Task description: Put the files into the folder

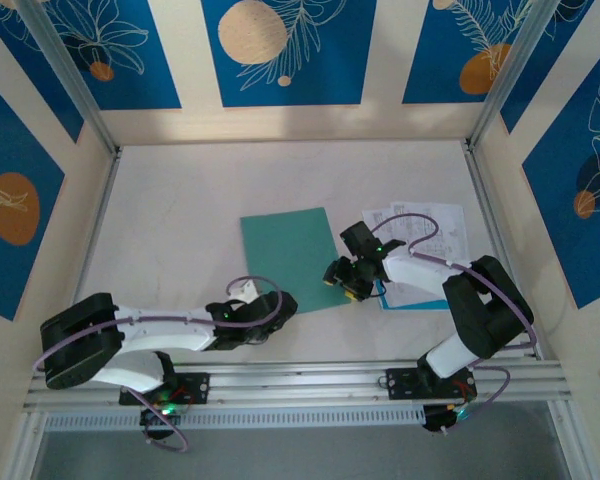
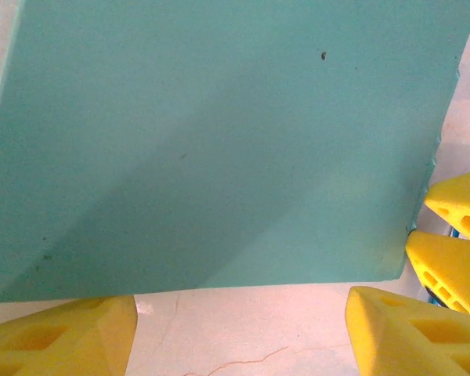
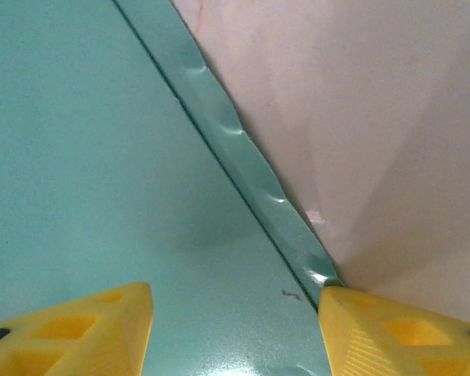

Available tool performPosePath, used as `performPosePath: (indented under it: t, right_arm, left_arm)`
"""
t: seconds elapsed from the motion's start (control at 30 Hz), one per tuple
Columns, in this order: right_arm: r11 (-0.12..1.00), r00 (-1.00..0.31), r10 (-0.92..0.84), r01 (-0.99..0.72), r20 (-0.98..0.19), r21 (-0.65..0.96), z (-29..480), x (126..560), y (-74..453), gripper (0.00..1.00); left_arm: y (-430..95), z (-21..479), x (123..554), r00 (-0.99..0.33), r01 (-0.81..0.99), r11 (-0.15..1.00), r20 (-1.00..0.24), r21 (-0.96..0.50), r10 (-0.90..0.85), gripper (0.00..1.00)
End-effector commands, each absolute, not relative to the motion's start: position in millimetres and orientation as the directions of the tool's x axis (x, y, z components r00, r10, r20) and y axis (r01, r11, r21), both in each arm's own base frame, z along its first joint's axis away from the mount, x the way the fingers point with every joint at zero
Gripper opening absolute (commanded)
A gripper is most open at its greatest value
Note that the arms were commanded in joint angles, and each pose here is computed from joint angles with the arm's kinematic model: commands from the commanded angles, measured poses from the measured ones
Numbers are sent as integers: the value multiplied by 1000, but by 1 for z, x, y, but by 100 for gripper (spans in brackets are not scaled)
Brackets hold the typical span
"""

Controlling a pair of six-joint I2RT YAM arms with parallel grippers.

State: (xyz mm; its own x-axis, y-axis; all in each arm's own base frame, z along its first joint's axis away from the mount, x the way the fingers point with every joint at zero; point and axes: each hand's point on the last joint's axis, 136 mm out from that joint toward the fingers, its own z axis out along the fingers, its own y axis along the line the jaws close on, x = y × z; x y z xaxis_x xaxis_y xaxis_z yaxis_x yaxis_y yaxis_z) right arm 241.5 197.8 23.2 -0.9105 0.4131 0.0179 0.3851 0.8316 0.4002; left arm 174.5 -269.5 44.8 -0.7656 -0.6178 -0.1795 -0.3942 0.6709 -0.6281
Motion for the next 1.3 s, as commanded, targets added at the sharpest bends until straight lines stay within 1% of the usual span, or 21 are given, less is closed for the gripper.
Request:
performPosePath:
  t: [0.0, 0.23, 0.47, 0.6, 0.73, 0.8, 1.1, 1.2, 1.27]
  right_arm:
    - [837, -903, 425, 417, 58, 354, 5, 228, 189, 60]
    - [833, -903, 424, 421, 76, 359, 4, 221, 190, 60]
    - [830, -902, 419, 427, 102, 360, 2, 212, 195, 60]
    - [829, -903, 415, 427, 116, 360, -1, 206, 199, 60]
    - [825, -900, 417, 433, 127, 363, -3, 203, 200, 60]
    - [823, -899, 419, 436, 130, 364, -3, 203, 200, 60]
    - [803, -888, 427, 460, 174, 379, -12, 198, 200, 60]
    - [800, -886, 427, 463, 180, 383, -12, 199, 201, 60]
    - [798, -885, 427, 465, 183, 384, -13, 200, 200, 60]
  left_arm:
    - [-265, 47, 177, -764, -388, 682, -198, -620, -614, 71]
    - [-275, 51, 182, -759, -377, 646, -179, -664, -626, 72]
    - [-279, 44, 190, -718, -397, 549, -123, -736, -685, 67]
    - [-276, 42, 194, -693, -402, 519, -120, -754, -711, 65]
    - [-276, 46, 202, -665, -386, 488, -131, -783, -736, 60]
    - [-277, 49, 205, -651, -377, 469, -132, -799, -747, 54]
    - [-280, 57, 218, -602, -340, 392, -123, -854, -789, 51]
    - [-283, 59, 222, -588, -322, 360, -113, -875, -801, 44]
    - [-284, 60, 224, -581, -310, 339, -105, -888, -807, 42]
